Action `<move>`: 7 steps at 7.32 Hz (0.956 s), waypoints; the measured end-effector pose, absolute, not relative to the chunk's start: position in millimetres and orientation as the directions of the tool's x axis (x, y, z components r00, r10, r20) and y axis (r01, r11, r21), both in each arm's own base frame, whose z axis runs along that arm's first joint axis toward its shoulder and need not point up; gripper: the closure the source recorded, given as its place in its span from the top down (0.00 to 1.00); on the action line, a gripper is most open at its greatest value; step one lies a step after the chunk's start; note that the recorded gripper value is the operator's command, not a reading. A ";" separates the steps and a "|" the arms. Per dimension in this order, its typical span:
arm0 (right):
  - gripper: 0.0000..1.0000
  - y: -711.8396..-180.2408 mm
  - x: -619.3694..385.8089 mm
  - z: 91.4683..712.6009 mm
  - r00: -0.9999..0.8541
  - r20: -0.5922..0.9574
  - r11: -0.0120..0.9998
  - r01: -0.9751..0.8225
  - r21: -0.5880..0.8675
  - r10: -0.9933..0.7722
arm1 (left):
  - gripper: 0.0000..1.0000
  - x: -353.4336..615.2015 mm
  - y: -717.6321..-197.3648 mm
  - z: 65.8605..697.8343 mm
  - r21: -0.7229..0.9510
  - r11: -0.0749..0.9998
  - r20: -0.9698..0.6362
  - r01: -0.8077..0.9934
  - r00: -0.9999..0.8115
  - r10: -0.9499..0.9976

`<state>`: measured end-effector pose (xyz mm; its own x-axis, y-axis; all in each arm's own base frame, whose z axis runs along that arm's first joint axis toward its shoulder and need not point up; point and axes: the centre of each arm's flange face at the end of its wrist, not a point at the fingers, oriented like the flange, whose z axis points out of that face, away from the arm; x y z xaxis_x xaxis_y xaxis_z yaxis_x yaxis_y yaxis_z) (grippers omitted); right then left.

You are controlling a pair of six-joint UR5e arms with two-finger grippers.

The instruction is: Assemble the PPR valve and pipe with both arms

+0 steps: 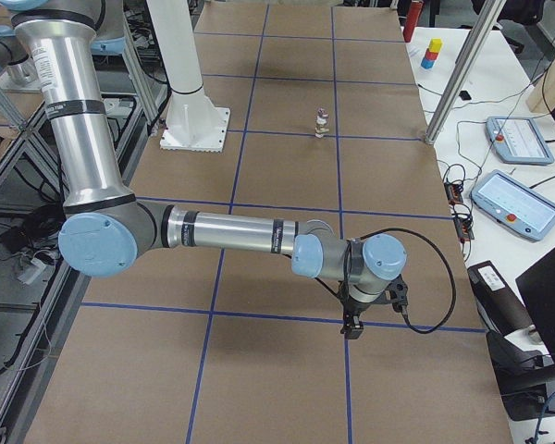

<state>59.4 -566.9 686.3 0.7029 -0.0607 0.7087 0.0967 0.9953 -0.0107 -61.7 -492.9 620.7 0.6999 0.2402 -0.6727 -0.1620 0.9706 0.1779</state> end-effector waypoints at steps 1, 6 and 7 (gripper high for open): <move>0.99 -559.4 67.7 693.3 0.691 0.722 0.997 0.080 -0.017 -0.043 | 1.00 -62.4 -491.2 625.5 0.169 0.972 -0.670 -0.162 0.704 0.234; 0.99 -541.8 88.7 618.1 0.691 0.723 0.997 0.034 -0.072 0.029 | 1.00 -64.4 -491.3 629.9 0.158 0.973 -0.647 -0.167 0.727 0.230; 0.99 -537.3 83.9 620.6 0.693 0.721 0.997 0.043 -0.060 0.013 | 1.00 -65.0 -492.1 629.0 0.159 0.973 -0.640 -0.168 0.733 0.231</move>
<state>83.9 -537.3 620.6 0.6926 0.0131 0.7212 0.0432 0.9973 -0.0596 -65.0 -492.1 629.0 0.7325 0.2307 -0.6404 -0.1677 0.9730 0.1586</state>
